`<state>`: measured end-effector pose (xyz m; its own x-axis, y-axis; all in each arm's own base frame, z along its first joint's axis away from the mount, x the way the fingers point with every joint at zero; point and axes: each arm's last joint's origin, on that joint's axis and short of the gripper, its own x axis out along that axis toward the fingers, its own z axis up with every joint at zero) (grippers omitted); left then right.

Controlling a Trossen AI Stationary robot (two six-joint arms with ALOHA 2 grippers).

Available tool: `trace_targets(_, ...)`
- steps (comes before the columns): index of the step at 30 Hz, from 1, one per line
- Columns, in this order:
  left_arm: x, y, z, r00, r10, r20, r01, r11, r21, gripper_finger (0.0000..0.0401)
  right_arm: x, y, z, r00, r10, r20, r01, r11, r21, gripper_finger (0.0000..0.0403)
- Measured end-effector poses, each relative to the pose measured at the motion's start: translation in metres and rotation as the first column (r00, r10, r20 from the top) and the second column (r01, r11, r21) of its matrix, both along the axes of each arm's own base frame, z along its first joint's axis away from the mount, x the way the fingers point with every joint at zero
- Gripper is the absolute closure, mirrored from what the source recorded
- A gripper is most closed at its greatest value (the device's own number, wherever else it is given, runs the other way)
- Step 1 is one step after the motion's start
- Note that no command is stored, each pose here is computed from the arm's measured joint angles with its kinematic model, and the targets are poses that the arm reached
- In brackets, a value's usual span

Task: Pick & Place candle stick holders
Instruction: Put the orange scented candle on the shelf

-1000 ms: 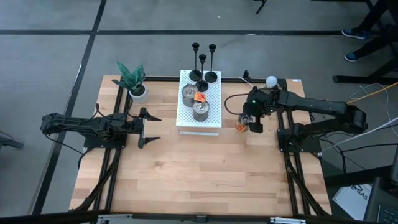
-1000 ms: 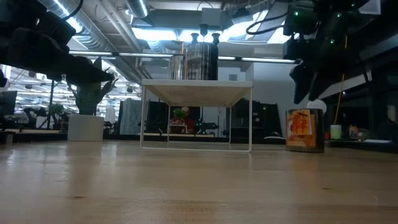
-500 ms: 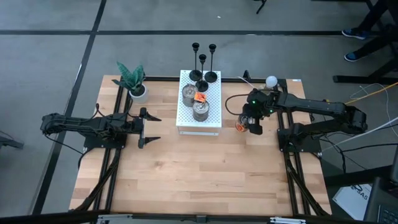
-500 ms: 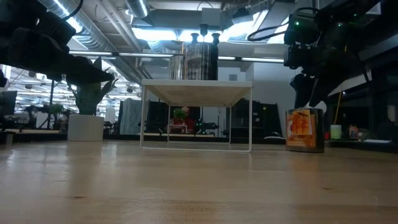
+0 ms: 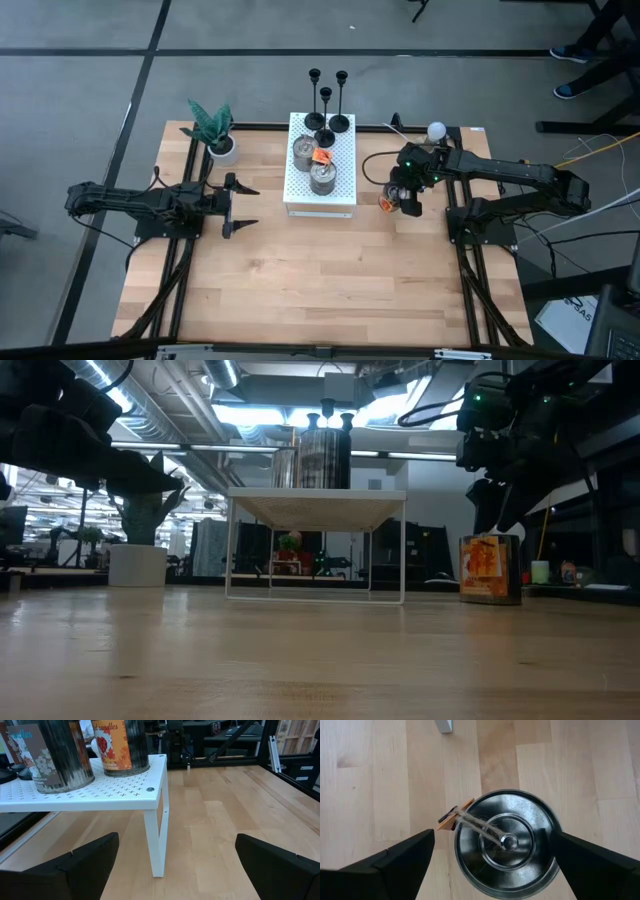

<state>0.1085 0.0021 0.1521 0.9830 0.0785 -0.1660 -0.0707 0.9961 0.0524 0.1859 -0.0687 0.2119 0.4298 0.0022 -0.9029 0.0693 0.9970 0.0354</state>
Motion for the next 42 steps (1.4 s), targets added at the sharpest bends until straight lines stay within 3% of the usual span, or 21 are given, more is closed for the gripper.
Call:
trace_targets(10,0.000,0.000,0.000,1.000,0.000,0.000,0.000,1.000,0.000,0.0001,0.001,0.000,0.025,0.997,-0.003,0.081,0.006,0.999,-0.034,0.0007)
trace_targets(24,0.000,0.000,0.000,1.000,0.000,0.000,0.000,1.000,0.000,0.0001,-0.009,-0.005,0.027,0.998,-0.039,0.051,0.042,0.998,-0.055,0.0003)
trace_targets(30,0.000,0.000,0.000,1.000,0.004,0.000,-0.004,1.000,0.001,0.0001,-0.010,-0.012,0.033,0.996,0.001,0.088,0.005,0.998,-0.062,0.0003)
trace_targets(42,0.000,0.000,0.000,1.000,0.004,0.000,-0.004,1.000,0.001,0.0001,-0.007,-0.014,0.011,0.998,-0.001,0.060,0.004,0.998,-0.057,0.0003)
